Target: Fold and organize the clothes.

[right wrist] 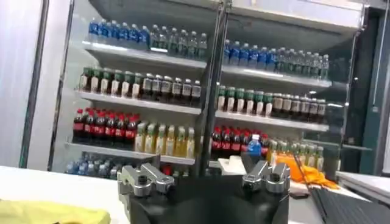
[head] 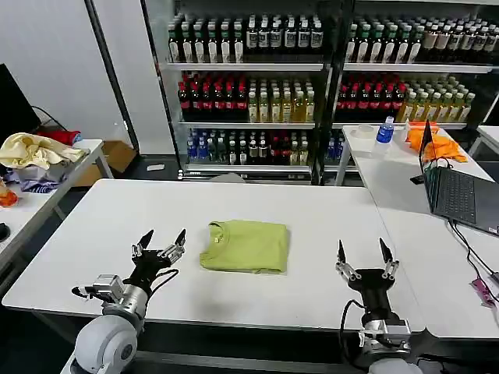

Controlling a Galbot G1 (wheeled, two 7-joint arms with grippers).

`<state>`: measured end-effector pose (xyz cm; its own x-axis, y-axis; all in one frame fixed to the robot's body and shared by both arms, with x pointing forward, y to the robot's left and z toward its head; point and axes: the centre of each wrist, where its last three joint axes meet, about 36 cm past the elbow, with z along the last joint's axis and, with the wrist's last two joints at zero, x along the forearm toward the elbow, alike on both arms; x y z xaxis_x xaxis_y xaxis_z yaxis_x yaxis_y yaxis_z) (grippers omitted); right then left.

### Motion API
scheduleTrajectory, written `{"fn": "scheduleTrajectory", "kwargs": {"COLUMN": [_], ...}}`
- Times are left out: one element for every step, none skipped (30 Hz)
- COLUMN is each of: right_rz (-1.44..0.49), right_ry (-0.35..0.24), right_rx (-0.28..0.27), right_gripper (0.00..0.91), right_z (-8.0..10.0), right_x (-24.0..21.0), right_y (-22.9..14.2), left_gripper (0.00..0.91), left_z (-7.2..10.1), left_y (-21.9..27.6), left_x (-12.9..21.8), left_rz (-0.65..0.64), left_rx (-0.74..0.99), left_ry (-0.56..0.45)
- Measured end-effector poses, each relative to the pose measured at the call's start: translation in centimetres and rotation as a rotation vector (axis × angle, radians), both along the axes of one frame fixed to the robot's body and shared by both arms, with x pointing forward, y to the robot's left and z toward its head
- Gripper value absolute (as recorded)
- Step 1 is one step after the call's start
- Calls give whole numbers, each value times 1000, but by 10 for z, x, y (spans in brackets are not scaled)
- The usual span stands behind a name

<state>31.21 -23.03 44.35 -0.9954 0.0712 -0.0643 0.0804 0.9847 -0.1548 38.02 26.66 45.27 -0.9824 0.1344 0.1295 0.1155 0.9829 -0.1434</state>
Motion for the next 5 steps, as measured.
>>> {"fn": "scheduleTrajectory", "kwargs": {"right_rz": [-2, -4, -4, -5, -6], "right_ry": [2, 4, 4, 6, 10], "right_rx": [-1, -2, 0, 4, 11], "right_gripper": [907, 907, 907, 907, 907], "right_z": [1, 1, 2, 4, 5], "right_x": [-1, -2, -2, -3, -3], "right_y": [0, -1, 0, 0, 0], "left_gripper": [907, 907, 907, 907, 907], "left_z": [0, 0, 0, 0, 0], "left_y": [0, 0, 0, 0, 0], "left_x": [0, -1, -1, -2, -2], "left_rz": [-1, -1, -1, -1, -1], "left_rx": [1, 1, 1, 1, 1], "left_ry": [0, -1, -1, -2, -1]}}
